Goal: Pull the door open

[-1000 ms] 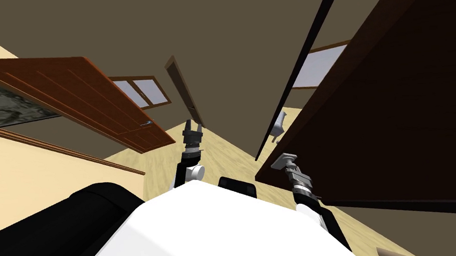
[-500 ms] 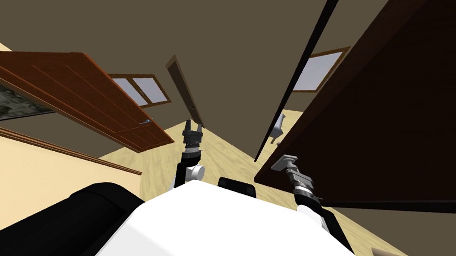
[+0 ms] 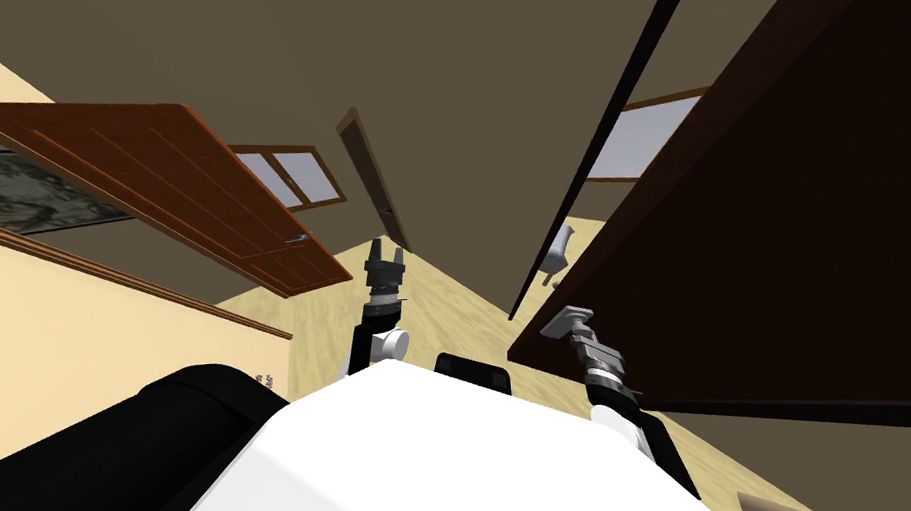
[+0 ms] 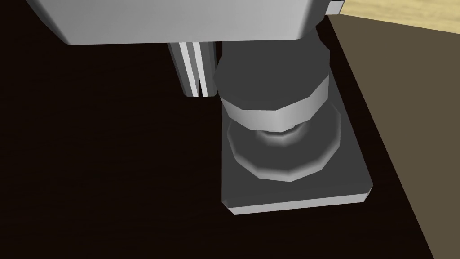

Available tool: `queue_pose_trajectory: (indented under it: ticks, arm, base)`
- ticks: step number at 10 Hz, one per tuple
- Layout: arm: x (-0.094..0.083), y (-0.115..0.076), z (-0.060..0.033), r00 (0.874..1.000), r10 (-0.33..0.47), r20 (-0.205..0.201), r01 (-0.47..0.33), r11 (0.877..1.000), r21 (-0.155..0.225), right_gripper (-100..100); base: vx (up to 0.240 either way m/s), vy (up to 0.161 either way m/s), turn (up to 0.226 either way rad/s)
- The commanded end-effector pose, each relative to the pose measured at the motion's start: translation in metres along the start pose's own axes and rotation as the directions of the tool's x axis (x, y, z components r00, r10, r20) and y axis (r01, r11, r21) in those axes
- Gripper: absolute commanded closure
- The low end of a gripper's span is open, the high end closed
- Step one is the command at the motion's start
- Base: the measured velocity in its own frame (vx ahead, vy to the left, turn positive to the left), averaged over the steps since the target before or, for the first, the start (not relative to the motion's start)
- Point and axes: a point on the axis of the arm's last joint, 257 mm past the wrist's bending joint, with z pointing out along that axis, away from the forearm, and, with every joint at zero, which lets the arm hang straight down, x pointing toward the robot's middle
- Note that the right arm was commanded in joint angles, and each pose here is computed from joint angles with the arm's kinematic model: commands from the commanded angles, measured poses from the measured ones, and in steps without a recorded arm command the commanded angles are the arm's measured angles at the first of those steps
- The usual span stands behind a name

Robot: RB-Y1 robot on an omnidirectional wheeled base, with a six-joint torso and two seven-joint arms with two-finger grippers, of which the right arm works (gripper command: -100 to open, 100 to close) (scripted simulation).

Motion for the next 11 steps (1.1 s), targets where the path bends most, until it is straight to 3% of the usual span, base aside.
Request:
queue_pose_trajectory:
  ticks: [1,5,11]
  arm:
    - [-0.001,-0.015,0.0006,1.0,0.008,-0.005,-0.008,1.0,0.026,-100]
    - [0.005,-0.039,0.0082,0.999,0.015,-0.038,-0.013,0.998,0.062,-100]
    - [0.013,-0.066,0.0153,0.997,0.024,-0.076,-0.016,0.994,0.104,-100]
  base:
    - [-0.226,-0.056,0.109]
    - [-0.214,-0.073,0.151]
    - [-0.16,-0.065,0.088]
